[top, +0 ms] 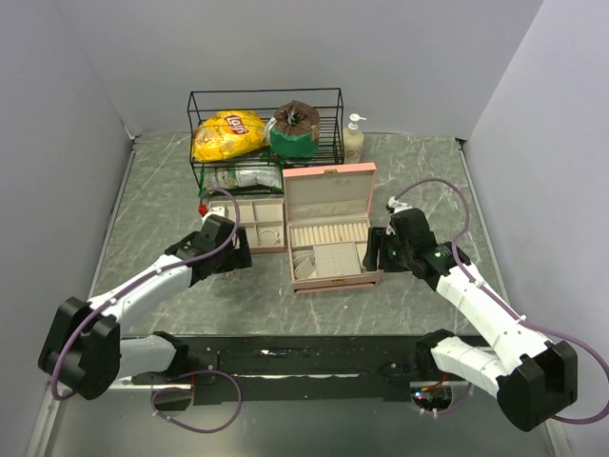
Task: Organize the mixed jewelry
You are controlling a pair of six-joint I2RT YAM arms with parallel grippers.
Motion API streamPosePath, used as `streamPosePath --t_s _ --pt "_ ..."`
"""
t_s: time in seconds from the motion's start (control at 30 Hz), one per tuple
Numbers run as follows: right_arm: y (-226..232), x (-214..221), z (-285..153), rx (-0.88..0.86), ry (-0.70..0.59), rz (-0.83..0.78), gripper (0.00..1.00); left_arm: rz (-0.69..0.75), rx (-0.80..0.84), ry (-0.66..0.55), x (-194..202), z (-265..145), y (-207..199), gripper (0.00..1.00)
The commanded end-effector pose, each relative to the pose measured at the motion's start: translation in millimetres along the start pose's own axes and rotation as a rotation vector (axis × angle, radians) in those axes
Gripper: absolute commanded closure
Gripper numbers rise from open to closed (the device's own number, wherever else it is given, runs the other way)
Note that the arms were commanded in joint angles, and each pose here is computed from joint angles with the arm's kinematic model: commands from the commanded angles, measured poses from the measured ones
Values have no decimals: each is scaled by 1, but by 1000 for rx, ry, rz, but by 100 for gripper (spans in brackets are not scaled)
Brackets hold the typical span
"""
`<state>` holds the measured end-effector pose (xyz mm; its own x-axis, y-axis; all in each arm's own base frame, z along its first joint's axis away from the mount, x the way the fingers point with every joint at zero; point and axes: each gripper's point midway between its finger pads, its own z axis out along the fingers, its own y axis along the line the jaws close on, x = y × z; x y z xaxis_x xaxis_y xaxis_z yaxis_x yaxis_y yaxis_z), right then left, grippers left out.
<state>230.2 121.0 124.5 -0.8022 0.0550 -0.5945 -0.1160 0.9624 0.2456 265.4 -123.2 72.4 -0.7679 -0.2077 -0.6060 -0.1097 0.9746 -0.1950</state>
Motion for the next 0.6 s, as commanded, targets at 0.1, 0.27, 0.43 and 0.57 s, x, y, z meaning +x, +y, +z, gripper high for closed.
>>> streamPosePath --t_s 0.1,0.27,0.43,0.57 --pt "17 -5 -11 -82 -10 -4 28 28 -64 19 2 16 12 1" --pt "18 -1 -10 -92 4 -16 28 86 -79 68 -1 24 8 14" --pt "15 1 -7 -81 11 -25 28 111 -98 125 8 35 9 27" --pt "13 3 -5 -73 14 -25 27 114 -104 149 11 38 9 33"
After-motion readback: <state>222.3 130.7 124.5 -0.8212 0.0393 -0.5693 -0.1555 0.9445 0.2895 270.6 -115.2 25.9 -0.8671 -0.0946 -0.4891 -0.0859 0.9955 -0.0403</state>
